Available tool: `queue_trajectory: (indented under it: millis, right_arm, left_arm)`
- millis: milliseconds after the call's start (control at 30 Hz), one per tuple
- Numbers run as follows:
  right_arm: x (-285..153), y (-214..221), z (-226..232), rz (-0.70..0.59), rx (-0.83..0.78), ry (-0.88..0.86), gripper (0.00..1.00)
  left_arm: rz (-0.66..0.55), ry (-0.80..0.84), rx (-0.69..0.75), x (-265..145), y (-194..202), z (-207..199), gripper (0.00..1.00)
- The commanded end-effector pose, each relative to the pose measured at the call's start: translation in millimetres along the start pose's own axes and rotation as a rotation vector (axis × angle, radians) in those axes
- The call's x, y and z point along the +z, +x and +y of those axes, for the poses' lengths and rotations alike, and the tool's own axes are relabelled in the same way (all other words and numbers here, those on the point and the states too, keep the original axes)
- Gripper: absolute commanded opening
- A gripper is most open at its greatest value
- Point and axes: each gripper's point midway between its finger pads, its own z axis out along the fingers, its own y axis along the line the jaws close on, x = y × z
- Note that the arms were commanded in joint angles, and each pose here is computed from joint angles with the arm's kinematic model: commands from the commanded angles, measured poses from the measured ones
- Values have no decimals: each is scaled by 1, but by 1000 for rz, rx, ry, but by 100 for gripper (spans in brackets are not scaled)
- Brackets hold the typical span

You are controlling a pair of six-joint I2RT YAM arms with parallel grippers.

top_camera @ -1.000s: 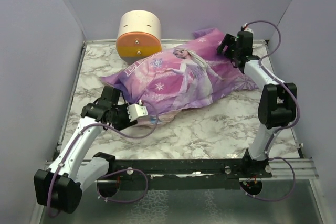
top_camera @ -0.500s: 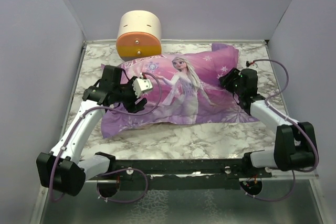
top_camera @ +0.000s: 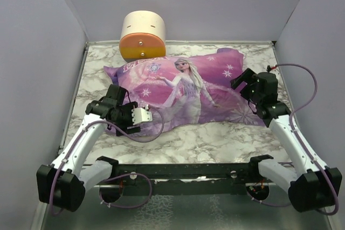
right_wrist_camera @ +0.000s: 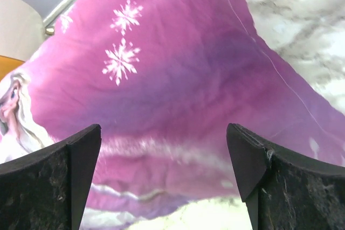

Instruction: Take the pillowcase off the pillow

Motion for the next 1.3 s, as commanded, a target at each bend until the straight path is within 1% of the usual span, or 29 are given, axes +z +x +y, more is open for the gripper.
queue_trajectory:
  millis: [0, 67, 167, 333, 433, 500, 533, 600, 667, 767, 833, 867, 900, 933, 967, 1100, 1133, 1167, 1267]
  right_arm:
    - [-31, 44, -44, 133, 33, 159, 100]
    - [-39, 58, -56, 150, 49, 174, 100]
    - [-44, 70, -75, 143, 56, 217, 100]
    - [-36, 87, -92, 169, 65, 272, 100]
    - [-19, 104, -91, 182, 100, 228, 100]
    - [-8, 102, -79, 162, 118, 163, 100]
    - [-3, 95, -70, 139, 123, 123, 100]
    - [7, 80, -50, 94, 124, 41, 100]
    - [15, 72, -33, 84, 122, -22, 99]
    - [21, 72, -12, 91, 141, -133, 95]
    - [18, 70, 1, 77, 177, -211, 90]
    - [17, 68, 4, 65, 190, -232, 86]
    - [16, 66, 7, 52, 198, -249, 82]
    - [14, 63, 8, 41, 203, -259, 76]
    - [13, 61, 10, 35, 204, -267, 67]
    - [6, 47, 13, -10, 182, -273, 18]
    - [4, 43, 12, -27, 175, -259, 8]
    - [3, 38, 10, -40, 167, -242, 2]
    - [-7, 24, 14, -75, 142, -234, 1]
  left_arm:
    - [156, -66, 121, 0, 37, 3, 75]
    - [166, -117, 113, 5, 42, 8, 74]
    - [155, -216, 90, 12, 45, 21, 73]
    - [159, -276, 33, 26, 54, 26, 71]
    - [162, -405, -15, 32, 61, 42, 67]
    - [153, -454, -41, 34, 63, 48, 64]
    - [142, -463, -61, 34, 61, 49, 61]
    - [116, -459, -98, 34, 56, 49, 51]
    - [102, -472, -127, 33, 54, 53, 37]
    - [76, -542, -177, 27, 48, 69, 15]
    - [58, -580, -200, 20, 43, 80, 5]
    - [48, -594, -210, 17, 40, 84, 1]
    - [40, -605, -214, 13, 38, 88, 0]
    - [33, -617, -214, 10, 36, 92, 0]
    - [25, -632, -212, 5, 33, 96, 0]
    - [-18, -683, -196, -19, 16, 110, 0]
    - [-35, -696, -196, -27, 10, 113, 0]
    - [-49, -706, -198, -34, 5, 115, 0]
    - [-89, -730, -205, -56, -9, 120, 0]
